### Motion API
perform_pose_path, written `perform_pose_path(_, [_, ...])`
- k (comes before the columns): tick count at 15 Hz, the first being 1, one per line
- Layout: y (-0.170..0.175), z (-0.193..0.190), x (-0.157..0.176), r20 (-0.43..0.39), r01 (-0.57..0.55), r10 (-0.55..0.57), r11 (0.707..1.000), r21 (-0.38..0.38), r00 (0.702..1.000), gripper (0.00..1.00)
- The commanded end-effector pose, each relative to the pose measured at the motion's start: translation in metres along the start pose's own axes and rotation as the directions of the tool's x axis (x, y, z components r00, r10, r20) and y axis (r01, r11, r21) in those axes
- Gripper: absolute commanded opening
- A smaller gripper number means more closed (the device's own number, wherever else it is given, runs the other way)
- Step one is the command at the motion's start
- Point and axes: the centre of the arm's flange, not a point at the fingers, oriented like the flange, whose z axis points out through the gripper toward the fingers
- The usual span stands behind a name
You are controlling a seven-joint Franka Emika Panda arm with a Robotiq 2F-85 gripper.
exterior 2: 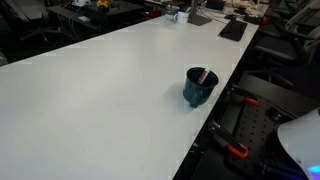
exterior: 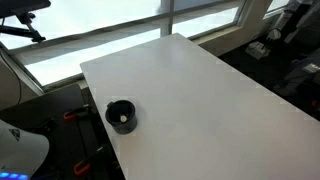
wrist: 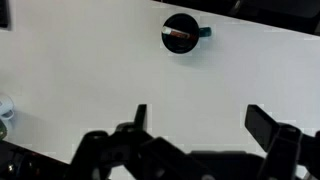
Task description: Shift the marker to the table
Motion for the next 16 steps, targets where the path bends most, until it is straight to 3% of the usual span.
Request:
perform_pose_path(1, [0.0,0.0,0.0,0.0,0.0,0.0,1.0,0.0,1.0,1.0])
perform_pose_path(7, [0.004,0.004,0.002,0.006,-0.005,0.005,1.0,0.007,1.0,1.0])
perform_pose_path(10, [0.021,0.023,0.009,0.066,0.0,-0.003,0.999,0.046,0.998,1.0])
perform_pose_path(13, [0.033,0.048,0.015,0.135,0.105,-0.12,0.988,0.112,0.984,1.0])
perform_pose_path(16, [0.037,0.079,0.02,0.185,0.246,-0.274,0.956,0.162,0.944,1.0])
